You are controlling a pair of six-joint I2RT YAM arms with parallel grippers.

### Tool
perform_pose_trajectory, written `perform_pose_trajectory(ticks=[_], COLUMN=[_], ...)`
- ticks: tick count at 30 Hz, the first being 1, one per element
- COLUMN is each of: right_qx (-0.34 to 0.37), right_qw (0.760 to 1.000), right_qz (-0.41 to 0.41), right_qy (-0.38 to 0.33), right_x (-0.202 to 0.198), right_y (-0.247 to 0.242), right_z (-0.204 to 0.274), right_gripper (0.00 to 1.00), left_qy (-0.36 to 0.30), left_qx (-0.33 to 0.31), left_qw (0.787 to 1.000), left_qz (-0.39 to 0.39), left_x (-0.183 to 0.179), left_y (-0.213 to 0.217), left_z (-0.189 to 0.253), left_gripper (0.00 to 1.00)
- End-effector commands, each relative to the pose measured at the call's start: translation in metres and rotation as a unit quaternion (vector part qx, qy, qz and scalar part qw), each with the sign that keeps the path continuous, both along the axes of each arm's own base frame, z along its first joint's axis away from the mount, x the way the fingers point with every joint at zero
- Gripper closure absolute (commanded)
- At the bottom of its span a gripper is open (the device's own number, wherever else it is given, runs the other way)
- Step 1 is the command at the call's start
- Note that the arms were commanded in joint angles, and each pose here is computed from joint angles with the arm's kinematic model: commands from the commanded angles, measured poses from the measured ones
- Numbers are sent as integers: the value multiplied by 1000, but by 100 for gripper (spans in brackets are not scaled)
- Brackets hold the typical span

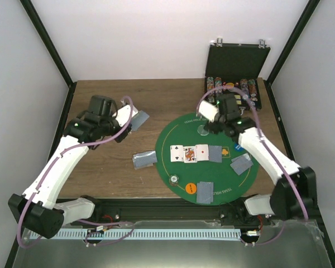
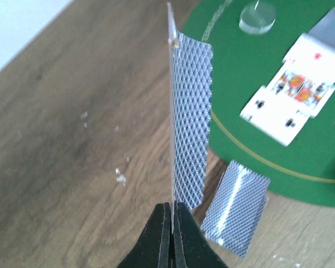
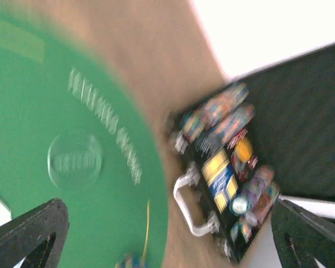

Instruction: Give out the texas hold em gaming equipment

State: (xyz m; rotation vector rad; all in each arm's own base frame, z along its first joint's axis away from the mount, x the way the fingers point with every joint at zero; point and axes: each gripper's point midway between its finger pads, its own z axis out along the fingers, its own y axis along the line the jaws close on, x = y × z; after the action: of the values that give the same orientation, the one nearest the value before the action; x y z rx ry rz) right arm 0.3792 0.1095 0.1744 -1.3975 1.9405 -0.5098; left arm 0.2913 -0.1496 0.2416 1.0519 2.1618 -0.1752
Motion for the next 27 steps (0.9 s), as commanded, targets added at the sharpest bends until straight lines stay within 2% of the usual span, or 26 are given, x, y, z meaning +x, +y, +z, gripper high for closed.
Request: perform_pose_trajectory(ticks=[1, 3, 4, 5, 6, 7, 9, 10, 13, 15, 17, 19, 21, 27], right_qx=[350, 495, 552, 612, 649, 674, 696, 699, 693, 698, 704, 716, 718, 727], right_qw=[933, 861, 809, 754, 715, 682, 642, 631, 624, 612, 599, 590, 589, 589], right_qz=[14, 117, 192, 210, 230, 255, 294, 309, 324, 332, 337, 328, 326, 311], right_qy=[-80, 3, 58, 109, 125, 128, 131, 135, 157, 169, 178, 179, 180, 167], right_x=[-12, -56, -87, -106, -118, -130, -148, -155, -166, -170, -173, -170, -169, -168], right_y=[60, 105, 128, 139, 147, 156, 177, 190, 224, 237, 241, 242, 242, 235], right_z=[163, 201, 218, 232, 242, 253, 269, 278, 297, 305, 308, 309, 308, 309], right_gripper=[0, 0, 0, 0, 1, 3, 5, 5, 8, 11, 17, 29, 41, 51], left_qy=[-12, -17, -26, -23, -20, -9, 1, 7, 22, 27, 30, 35, 34, 27], left_qx=[-82, -131, -161, -190, -218, -251, -292, -309, -340, -348, -353, -357, -358, -352], left_qw=[996, 990, 985, 980, 973, 963, 950, 944, 932, 929, 927, 924, 924, 928], left_qz=[-28, -44, -53, -63, -76, -94, -112, -115, -121, -122, -121, -128, -129, -121], left_x=[-12, -20, -24, -30, -37, -46, -57, -60, -66, -67, -67, -69, -69, -65], left_y=[-18, -28, -33, -40, -46, -53, -60, -63, -67, -68, -69, -71, -71, -69], left_z=[66, 100, 122, 137, 153, 166, 186, 193, 202, 204, 205, 206, 206, 204], left_gripper=[100, 100, 100, 100, 100, 100, 100, 100, 100, 100, 100, 100, 100, 100])
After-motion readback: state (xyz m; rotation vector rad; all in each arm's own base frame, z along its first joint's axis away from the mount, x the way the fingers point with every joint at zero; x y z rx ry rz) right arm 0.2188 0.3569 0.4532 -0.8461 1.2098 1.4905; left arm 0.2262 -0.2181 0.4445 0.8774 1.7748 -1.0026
